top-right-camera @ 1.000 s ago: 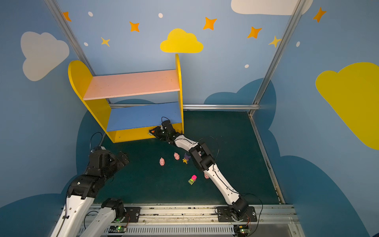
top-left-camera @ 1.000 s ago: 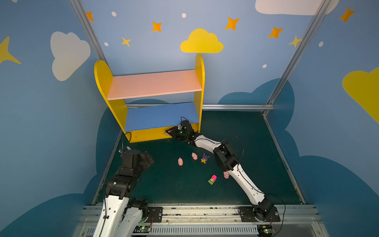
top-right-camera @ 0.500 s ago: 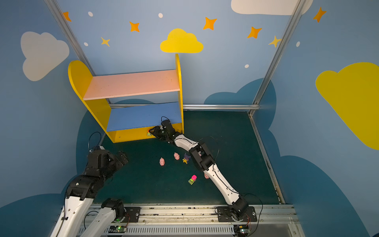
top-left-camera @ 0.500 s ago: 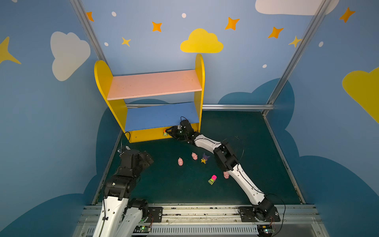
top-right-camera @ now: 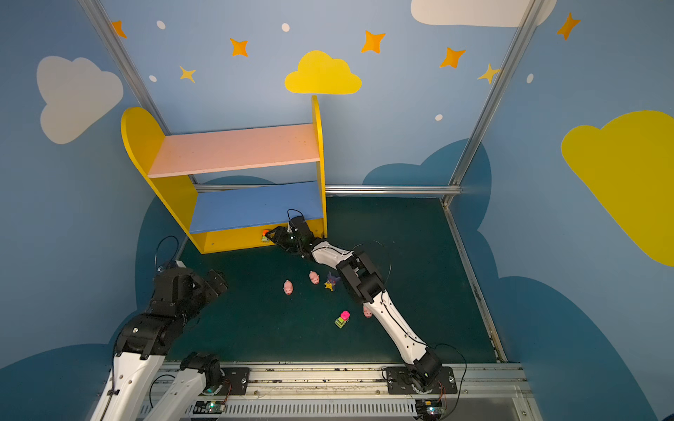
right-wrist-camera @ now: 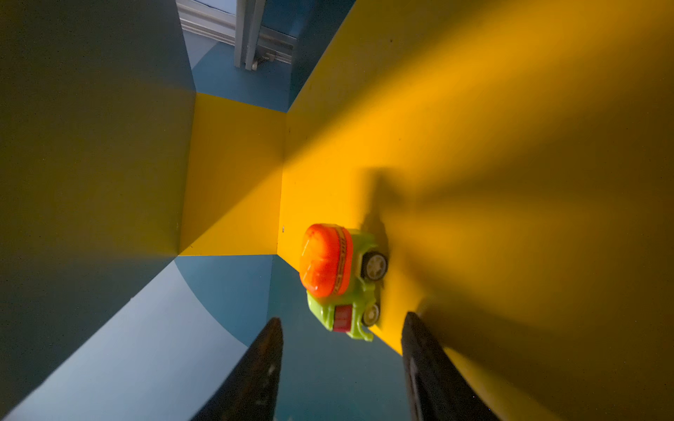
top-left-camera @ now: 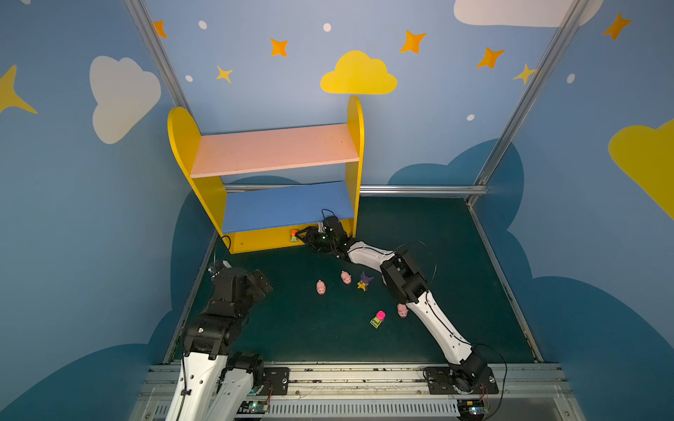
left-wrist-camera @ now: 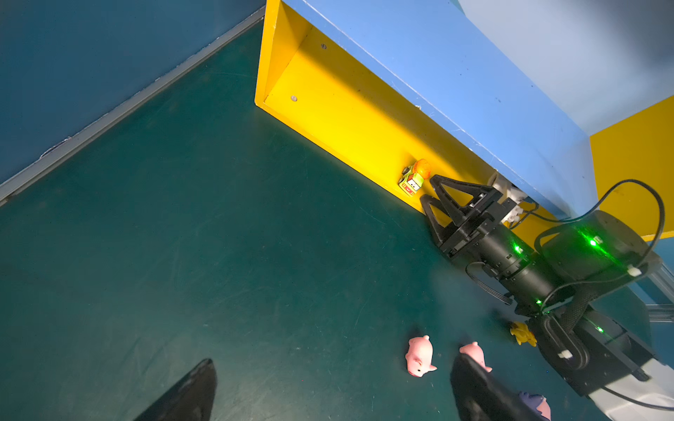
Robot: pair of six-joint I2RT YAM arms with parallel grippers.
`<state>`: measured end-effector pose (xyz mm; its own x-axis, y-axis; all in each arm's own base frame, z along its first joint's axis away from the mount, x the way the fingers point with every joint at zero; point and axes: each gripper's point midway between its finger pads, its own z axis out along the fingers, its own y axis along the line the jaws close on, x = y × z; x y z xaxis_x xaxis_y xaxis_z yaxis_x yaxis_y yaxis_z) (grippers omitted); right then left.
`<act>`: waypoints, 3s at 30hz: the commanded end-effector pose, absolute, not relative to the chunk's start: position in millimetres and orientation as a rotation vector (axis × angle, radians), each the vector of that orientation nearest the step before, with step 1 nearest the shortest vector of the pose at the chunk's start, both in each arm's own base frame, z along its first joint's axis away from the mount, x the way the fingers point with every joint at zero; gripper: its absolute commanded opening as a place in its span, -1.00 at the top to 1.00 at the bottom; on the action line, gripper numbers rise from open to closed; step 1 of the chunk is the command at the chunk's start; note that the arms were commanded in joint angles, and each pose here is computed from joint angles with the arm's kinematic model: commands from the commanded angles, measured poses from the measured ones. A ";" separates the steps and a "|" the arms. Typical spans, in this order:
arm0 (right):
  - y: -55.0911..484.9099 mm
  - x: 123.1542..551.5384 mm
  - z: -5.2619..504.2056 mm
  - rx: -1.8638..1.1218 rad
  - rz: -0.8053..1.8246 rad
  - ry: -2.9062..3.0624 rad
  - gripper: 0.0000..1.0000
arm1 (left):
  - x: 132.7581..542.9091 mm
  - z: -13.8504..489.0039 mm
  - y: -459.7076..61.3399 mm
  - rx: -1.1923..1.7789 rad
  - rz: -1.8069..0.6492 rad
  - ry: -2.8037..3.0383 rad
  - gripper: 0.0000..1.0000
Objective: Organize plastic toys on shelves
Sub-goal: Place the plastic toy on the shelf, then pick up the plastic toy from the bottom-center of the table.
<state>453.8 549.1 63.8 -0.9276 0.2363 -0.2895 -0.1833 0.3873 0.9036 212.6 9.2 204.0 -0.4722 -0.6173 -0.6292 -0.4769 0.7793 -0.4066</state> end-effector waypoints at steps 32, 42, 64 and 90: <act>487.0 332.3 134.3 -0.155 1.441 2.372 -0.14 | 196.5 218.6 -8.1 -0.761 -0.369 2.158 -0.99; 433.3 274.0 142.3 -0.168 1.288 2.418 -0.15 | 191.3 214.1 -19.7 -0.764 -0.475 2.151 -0.99; 228.6 163.4 112.4 0.197 0.438 2.650 -0.20 | 219.7 140.4 -126.2 -0.370 -0.483 2.329 -0.99; 235.9 169.9 44.2 0.399 0.354 2.807 -0.08 | 226.6 132.9 -129.2 -0.259 -0.358 2.336 -0.99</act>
